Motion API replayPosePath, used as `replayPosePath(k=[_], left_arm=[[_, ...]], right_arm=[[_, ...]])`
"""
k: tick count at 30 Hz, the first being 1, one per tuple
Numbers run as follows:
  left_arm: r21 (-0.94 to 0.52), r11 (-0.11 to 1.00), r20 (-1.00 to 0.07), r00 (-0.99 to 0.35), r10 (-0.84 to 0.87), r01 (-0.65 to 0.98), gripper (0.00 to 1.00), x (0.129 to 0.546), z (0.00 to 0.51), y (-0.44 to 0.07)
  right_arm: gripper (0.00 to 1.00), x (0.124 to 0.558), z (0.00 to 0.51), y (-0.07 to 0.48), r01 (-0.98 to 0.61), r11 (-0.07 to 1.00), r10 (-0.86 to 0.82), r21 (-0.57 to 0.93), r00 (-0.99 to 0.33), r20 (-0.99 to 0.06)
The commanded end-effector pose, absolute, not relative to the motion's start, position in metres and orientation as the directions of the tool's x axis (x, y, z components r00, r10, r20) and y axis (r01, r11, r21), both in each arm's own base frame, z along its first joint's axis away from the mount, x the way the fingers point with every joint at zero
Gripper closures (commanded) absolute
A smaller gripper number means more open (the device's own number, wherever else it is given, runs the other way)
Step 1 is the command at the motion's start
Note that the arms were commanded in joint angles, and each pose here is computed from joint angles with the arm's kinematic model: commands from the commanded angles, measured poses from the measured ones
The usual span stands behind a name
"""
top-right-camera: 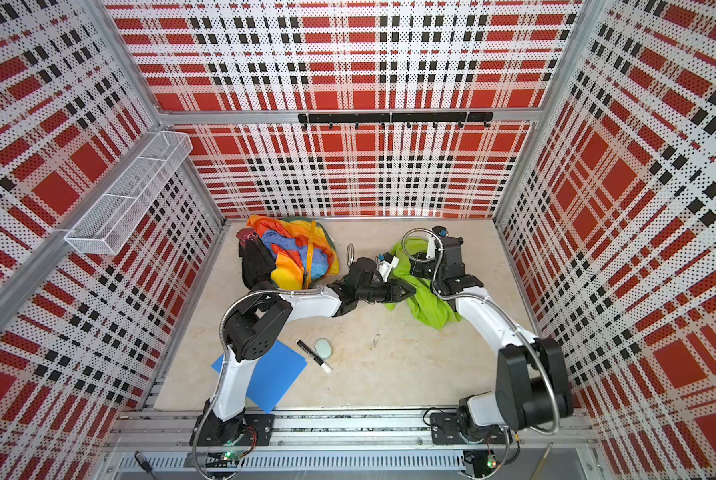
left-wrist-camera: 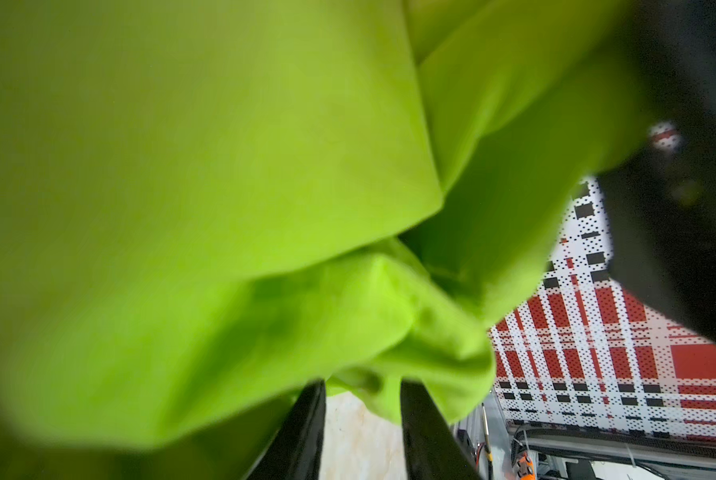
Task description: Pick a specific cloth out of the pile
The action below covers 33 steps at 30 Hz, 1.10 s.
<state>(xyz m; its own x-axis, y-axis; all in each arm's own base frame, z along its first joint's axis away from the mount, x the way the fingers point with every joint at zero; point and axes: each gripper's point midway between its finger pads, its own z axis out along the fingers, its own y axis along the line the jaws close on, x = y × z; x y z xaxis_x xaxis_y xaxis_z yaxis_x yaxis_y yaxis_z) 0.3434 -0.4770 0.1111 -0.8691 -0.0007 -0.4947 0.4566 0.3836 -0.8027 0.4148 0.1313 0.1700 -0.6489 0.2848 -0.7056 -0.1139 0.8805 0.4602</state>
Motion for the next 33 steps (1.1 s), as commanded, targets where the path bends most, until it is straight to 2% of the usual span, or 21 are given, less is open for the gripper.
replayPosePath(k=[1,11,16,19,23,28,33], left_arm=[[-0.809,0.352,-0.518,-0.854,-0.047,0.471,0.63,0.345,0.128,-0.471],[-0.78,0.42,-0.551,-0.828,-0.107,0.465,0.59,0.346,0.136,-0.437],[-0.741,0.505,-0.573,-0.809,-0.133,0.442,0.52,0.352,0.137,-0.412],[-0.719,0.544,-0.58,-0.805,-0.128,0.431,0.5,0.355,0.131,-0.403],[-0.71,0.559,-0.587,-0.799,-0.133,0.429,0.49,0.355,0.13,-0.398],[-0.692,0.563,-0.622,-0.769,-0.147,0.452,0.48,0.354,0.146,-0.393],[-0.672,0.562,-0.663,-0.73,-0.167,0.482,0.47,0.351,0.17,-0.384]], right_arm=[[0.85,0.413,0.146,0.14,-0.11,0.851,0.318,0.513,-0.67,-0.671],[0.83,0.397,0.058,0.139,-0.023,0.864,0.302,0.503,-0.775,-0.555],[0.79,0.393,0.03,0.132,0.028,0.88,0.309,0.475,-0.793,-0.525],[0.74,0.399,0.035,0.129,0.031,0.889,0.308,0.457,-0.779,-0.546],[0.62,0.417,0.054,0.121,0.008,0.928,0.251,0.372,-0.752,-0.61],[0.55,0.428,0.088,0.12,-0.044,0.945,0.196,0.325,-0.72,-0.665],[0.4,0.422,0.121,0.116,-0.063,0.949,0.182,0.308,-0.69,-0.701]])
